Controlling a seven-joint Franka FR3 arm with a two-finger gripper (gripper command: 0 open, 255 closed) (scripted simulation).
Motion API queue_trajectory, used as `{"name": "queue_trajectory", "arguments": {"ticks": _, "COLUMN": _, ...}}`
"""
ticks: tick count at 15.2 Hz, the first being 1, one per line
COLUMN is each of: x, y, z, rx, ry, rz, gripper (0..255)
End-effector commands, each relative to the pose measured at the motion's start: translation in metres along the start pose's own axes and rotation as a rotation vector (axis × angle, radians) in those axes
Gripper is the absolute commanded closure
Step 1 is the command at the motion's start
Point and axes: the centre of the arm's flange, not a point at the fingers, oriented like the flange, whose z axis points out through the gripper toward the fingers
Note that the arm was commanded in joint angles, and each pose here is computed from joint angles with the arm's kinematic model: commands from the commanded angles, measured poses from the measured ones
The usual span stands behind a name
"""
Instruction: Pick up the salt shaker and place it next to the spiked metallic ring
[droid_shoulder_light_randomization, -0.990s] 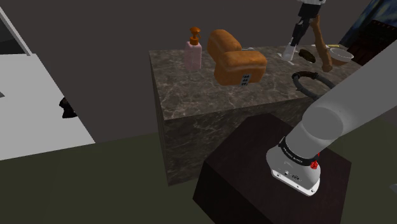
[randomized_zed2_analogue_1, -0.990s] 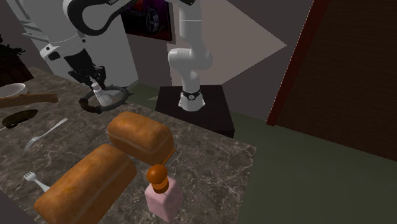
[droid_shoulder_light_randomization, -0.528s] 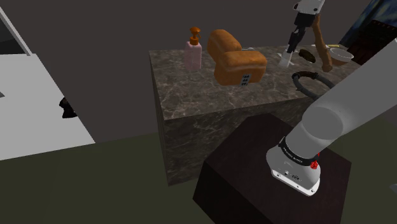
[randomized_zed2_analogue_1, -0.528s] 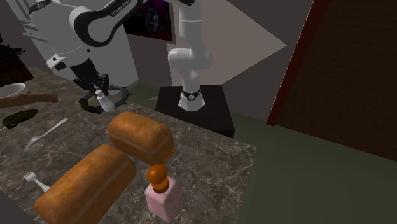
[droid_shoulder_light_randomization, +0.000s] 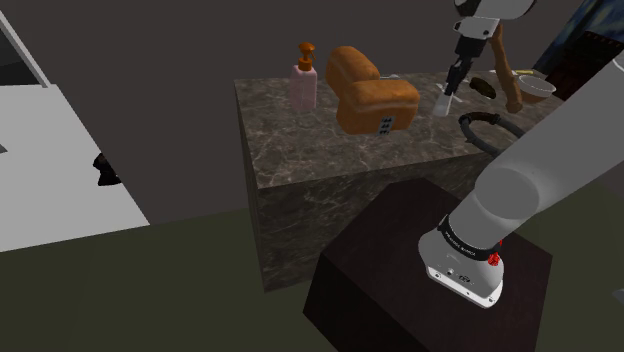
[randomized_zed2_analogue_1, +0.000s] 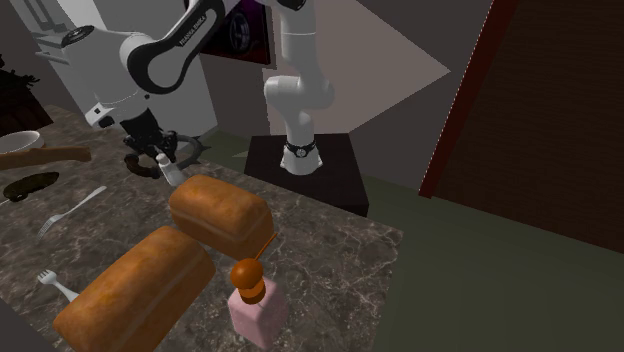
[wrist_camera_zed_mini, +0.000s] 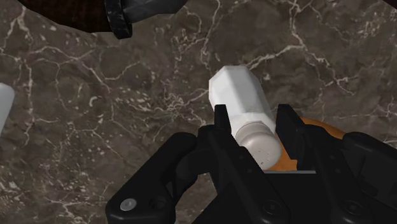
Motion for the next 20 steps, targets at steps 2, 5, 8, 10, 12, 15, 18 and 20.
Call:
{"name": "queue_trajectory", "arguments": {"ticks": 2, "x": 0.003, "y": 0.001, "z": 0.015, "rx": -0.001, "ry": 0.0, "rz": 0.0, "gripper": 255}}
{"name": "queue_trajectory", "arguments": {"ticks": 5, "x": 0.005, "y": 0.003, "z": 0.031, "rx": -0.001, "ry": 0.0, "rz": 0.0, "gripper": 255}}
{"name": "queue_trajectory", "arguments": {"ticks": 8, "x": 0.006, "y": 0.004, "z": 0.043, "rx": -0.001, "ry": 0.0, "rz": 0.0, "gripper": 255}}
{"name": "queue_trajectory", "arguments": {"ticks": 10, "x": 0.006, "y": 0.004, "z": 0.043, "rx": -0.001, "ry": 0.0, "rz": 0.0, "gripper": 255}}
{"name": "queue_trajectory", "arguments": {"ticks": 12, "x": 0.006, "y": 0.004, "z": 0.043, "rx": -0.001, "ry": 0.0, "rz": 0.0, "gripper": 255}}
{"name": "queue_trajectory", "arguments": {"ticks": 15, "x": 0.006, "y": 0.004, "z": 0.043, "rx": -0.001, "ry": 0.0, "rz": 0.0, "gripper": 0}}
{"name": "queue_trajectory", "arguments": {"ticks": 18, "x": 0.006, "y": 0.004, "z": 0.043, "rx": -0.001, "ry": 0.0, "rz": 0.0, "gripper": 0}}
{"name": "queue_trajectory", "arguments": {"ticks": 20, "x": 0.006, "y": 0.004, "z": 0.043, "rx": -0.001, "ry": 0.0, "rz": 0.0, "gripper": 0}}
